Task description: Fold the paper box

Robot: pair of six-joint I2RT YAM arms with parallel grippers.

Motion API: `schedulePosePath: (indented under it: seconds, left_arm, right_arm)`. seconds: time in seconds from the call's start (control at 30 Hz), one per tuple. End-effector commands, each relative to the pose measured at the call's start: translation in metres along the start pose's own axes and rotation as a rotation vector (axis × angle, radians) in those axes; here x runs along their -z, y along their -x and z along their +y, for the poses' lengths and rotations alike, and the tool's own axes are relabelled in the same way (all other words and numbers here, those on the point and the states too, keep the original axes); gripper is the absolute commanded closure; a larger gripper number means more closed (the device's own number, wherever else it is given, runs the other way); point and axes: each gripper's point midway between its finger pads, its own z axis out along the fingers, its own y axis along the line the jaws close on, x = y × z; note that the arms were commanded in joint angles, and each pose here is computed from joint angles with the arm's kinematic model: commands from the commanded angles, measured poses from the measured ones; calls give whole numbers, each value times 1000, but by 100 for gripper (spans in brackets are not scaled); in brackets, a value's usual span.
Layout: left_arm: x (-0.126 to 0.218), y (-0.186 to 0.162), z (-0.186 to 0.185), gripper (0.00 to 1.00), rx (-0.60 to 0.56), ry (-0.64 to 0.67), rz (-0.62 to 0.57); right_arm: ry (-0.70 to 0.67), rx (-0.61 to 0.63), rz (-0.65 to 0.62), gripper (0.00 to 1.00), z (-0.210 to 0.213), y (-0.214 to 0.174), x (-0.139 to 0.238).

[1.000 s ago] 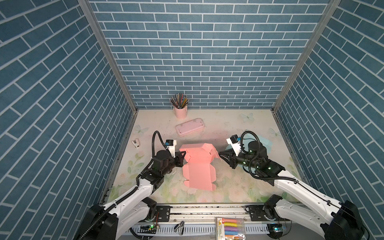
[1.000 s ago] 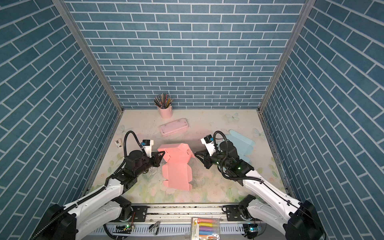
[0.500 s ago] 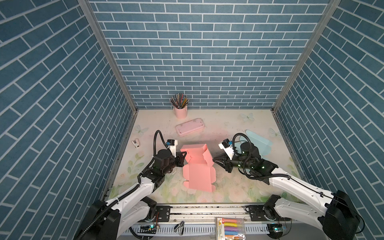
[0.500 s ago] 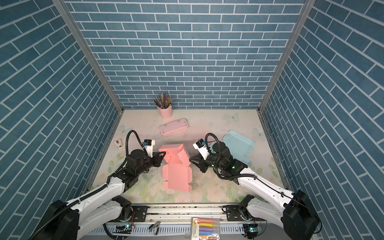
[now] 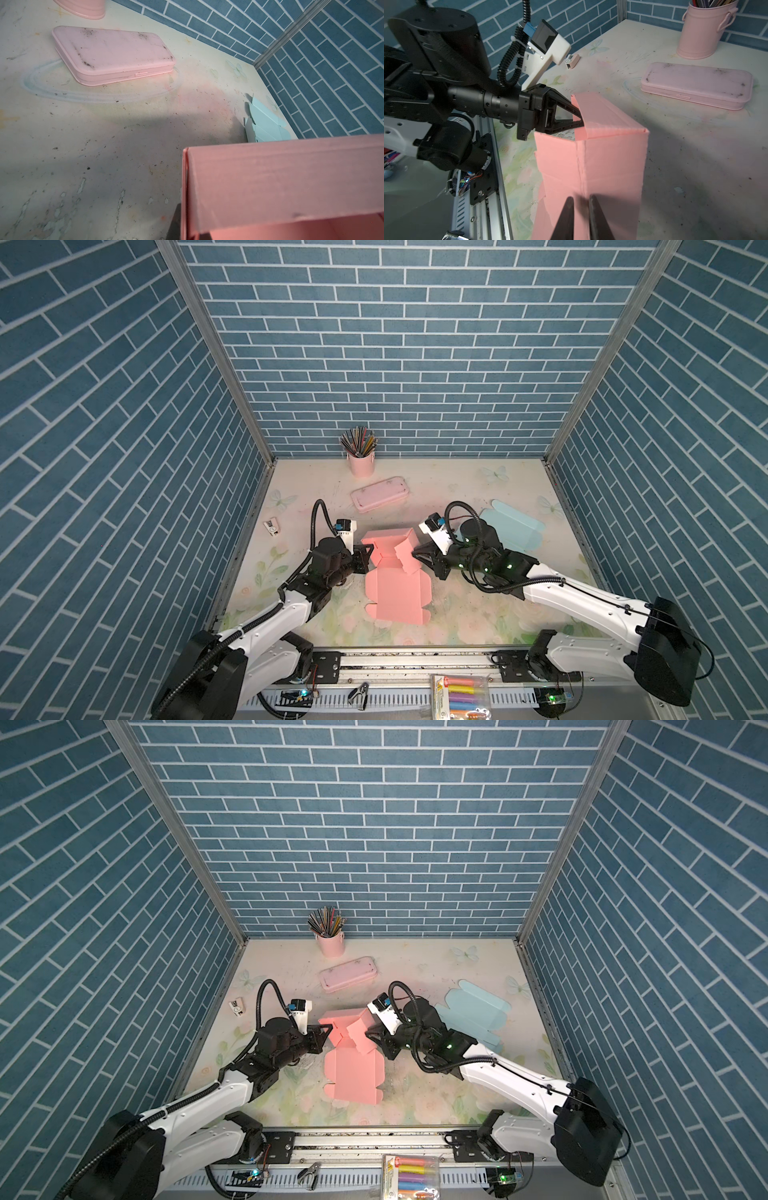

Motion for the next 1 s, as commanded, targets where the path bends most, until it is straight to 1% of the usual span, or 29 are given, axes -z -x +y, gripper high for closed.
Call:
schedulePosePath:
  seconds: [0.0,0.1,0.3,0.5,0.73,0.97]
  left_arm:
    - [1,21,-10,94,8,-25,-58]
    - [1,20,-7,94,21,-8,-59]
    - [4,14,10,94,68,84,-68]
    - [7,11,14,95,78,152,-84]
    - [8,11,8,94,73,154,-95]
    - [8,5,9,94,108,191,-97]
  right_arm:
    - [-150,32,35,81,-17,3,-7]
    - [-229,43,74,75,-22,-1,-13]
    - [-316,38,95,64,-27,-4,-23]
    - [-388,34,114,64,-37,-4,-27]
    - [-423,37,95,66,-41,1,-29]
    - [-513,56,126,65,-53,-2,-34]
